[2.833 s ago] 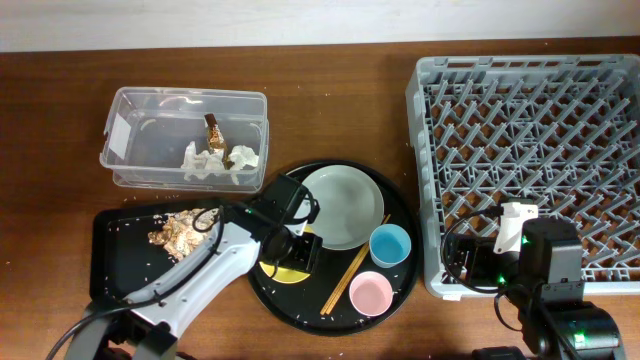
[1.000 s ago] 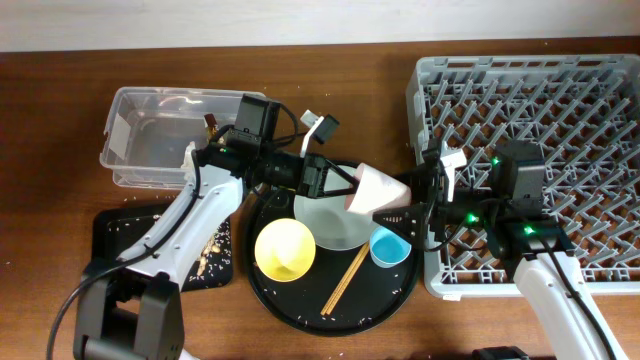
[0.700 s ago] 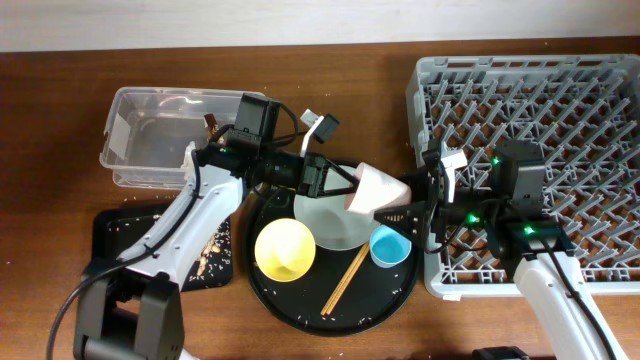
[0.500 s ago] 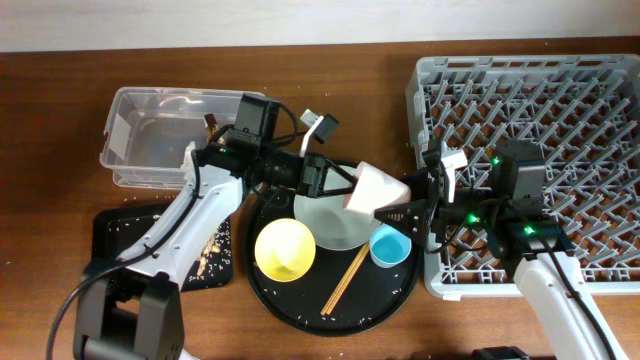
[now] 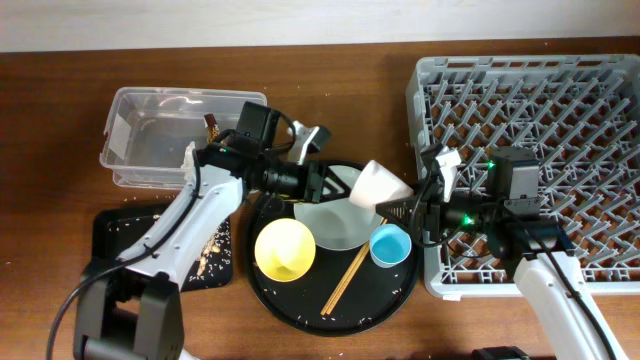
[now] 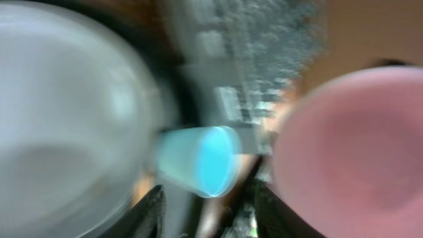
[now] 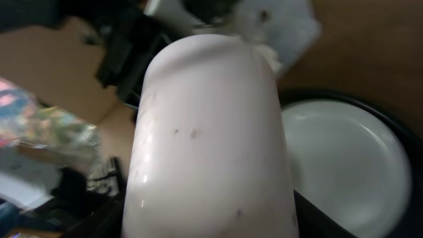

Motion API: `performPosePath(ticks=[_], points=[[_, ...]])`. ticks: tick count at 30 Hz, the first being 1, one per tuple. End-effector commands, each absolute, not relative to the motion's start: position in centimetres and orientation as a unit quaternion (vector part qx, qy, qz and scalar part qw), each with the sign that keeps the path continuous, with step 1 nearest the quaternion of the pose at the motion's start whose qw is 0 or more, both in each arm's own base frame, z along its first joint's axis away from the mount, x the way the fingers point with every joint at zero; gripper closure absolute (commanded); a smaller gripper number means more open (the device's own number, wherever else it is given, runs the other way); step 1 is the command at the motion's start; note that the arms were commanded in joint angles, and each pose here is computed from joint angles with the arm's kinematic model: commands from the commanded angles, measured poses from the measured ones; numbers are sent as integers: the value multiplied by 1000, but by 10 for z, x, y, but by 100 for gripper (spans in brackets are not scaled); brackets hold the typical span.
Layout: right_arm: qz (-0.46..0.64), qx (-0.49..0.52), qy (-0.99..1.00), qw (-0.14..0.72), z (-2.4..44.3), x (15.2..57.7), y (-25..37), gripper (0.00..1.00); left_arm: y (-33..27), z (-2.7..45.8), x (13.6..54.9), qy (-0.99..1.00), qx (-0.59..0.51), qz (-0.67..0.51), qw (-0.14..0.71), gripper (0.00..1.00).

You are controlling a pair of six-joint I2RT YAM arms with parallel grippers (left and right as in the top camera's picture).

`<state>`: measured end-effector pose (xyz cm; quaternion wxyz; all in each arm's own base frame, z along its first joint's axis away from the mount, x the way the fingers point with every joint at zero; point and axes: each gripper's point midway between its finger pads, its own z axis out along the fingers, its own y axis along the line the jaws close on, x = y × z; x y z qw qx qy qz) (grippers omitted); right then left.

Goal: Sort waste into correct bins and load items into the dishwasher rack
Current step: 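Place the pink cup upside down in the dish rack with the right gripper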

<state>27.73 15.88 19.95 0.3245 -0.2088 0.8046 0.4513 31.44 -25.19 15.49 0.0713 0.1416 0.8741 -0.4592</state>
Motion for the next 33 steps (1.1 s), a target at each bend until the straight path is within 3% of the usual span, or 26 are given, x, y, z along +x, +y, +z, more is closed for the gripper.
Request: performPosePath(ticks=[1,5,10,18,29,31,32,33], points=[[332,-153,872,325,184,295,128,57,-187,144,342,935,80,-318,138,55],[172,-87,928,318,214,304,75,63,-128,175,340,950,39,-235,199,54],[11,41,944,328,261,301,-15,66,-114,196,336,946,30,-223,233,55],[-51,343,916,204,208,271,-177,66,-114,195,335,947,29,-222,228,55],[-36,454,885,98,137,248,-234,64,-113,194,334,948,28,-222,227,55],[-34,458,883,92,132,248,-237,48,-113,194,334,948,29,-222,227,54],[-25,458,884,94,131,250,-235,12,-113,194,334,948,29,-222,227,54],[1,454,884,111,132,261,-230,2,-113,195,334,948,29,-222,227,52]])
